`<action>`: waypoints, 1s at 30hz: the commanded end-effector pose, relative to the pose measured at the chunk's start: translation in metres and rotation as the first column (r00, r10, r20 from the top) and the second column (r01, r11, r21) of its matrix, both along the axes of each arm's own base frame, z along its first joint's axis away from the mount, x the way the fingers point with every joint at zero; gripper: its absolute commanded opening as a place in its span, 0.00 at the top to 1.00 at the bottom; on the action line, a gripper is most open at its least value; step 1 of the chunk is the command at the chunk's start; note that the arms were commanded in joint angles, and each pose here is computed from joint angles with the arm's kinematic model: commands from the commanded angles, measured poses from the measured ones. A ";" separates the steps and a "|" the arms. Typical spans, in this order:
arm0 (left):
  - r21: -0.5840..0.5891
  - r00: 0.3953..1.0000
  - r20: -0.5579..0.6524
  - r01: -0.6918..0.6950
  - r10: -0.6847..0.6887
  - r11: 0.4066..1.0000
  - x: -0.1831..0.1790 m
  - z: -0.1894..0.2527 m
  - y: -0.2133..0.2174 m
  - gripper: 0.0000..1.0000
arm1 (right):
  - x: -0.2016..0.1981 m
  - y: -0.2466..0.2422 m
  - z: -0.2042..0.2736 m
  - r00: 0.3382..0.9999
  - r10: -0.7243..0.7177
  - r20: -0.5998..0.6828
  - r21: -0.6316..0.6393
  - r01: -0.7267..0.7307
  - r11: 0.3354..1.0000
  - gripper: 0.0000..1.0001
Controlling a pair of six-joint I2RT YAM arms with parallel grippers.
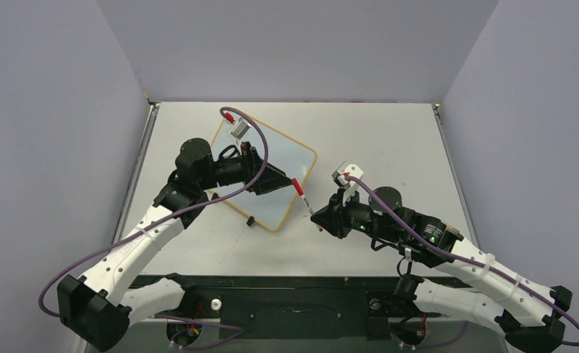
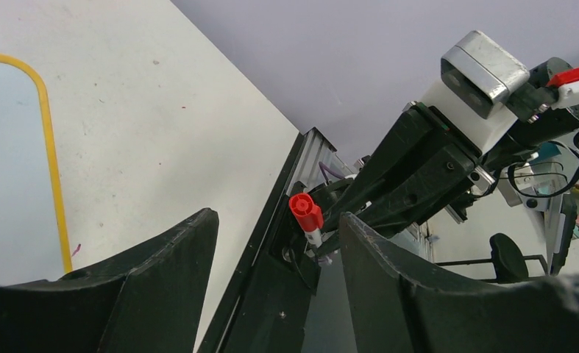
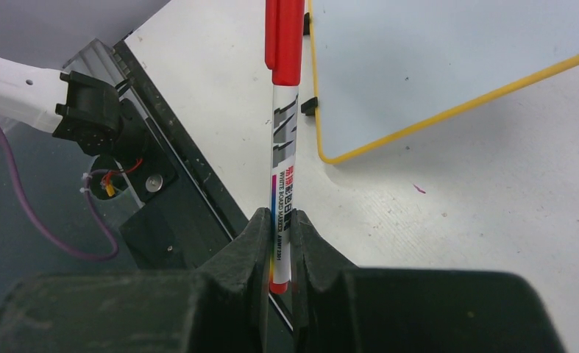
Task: Write a sentence on the whiteboard
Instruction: Open the whiteboard marker at the center of the board.
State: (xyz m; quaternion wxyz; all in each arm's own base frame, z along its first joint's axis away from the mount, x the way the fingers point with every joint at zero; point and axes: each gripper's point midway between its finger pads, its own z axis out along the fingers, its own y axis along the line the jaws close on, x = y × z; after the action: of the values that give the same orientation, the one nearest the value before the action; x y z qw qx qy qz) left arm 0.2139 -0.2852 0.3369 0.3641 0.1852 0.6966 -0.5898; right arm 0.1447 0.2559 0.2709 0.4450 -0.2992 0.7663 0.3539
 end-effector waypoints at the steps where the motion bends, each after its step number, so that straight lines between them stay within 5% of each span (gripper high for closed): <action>1: -0.027 0.997 0.074 -0.018 0.020 0.999 0.005 0.020 -0.005 0.41 | 0.000 0.012 0.029 0.998 0.038 0.054 0.067 -0.042 0.997 1.00; 9: -0.021 0.997 0.072 0.017 -0.016 1.000 -0.001 0.017 -0.022 0.42 | 0.000 0.015 0.029 0.997 0.048 0.060 0.058 -0.052 0.997 1.00; 19: 0.004 0.998 0.051 0.023 -0.023 1.000 -0.003 0.003 -0.028 0.56 | -0.004 0.017 0.025 0.995 0.078 0.064 0.034 -0.080 0.996 1.00; 20: 0.004 0.999 0.048 0.024 -0.024 1.000 -0.003 0.002 -0.028 0.58 | -0.004 0.017 0.024 0.995 0.080 0.062 0.029 -0.082 0.996 1.00; 23: 0.005 0.998 0.041 0.037 -0.037 0.999 -0.004 0.000 -0.030 0.89 | -0.002 0.015 0.023 0.995 0.068 0.071 0.021 -0.069 0.997 1.00; 25: 0.008 0.998 0.034 0.044 -0.044 0.999 -0.006 -0.001 -0.031 1.00 | 0.000 0.012 0.025 0.996 0.050 0.081 0.024 -0.052 0.998 1.00; 29: 0.007 0.998 0.041 0.047 -0.047 0.999 -0.009 -0.001 -0.032 1.00 | 0.008 0.011 0.026 0.996 0.006 0.088 0.027 -0.009 1.000 1.00; 30: 0.006 0.998 0.043 0.038 -0.039 0.999 -0.007 -0.001 -0.032 1.00 | 0.009 0.010 0.026 0.996 -0.004 0.089 0.025 0.002 1.000 0.85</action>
State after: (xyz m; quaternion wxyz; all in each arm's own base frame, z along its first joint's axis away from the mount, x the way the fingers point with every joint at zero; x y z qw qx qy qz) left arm 0.1986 -0.3158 0.3202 0.3278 0.2032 0.7047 -0.5955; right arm 0.1454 0.2621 0.2628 0.4379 -0.3303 0.7657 0.3359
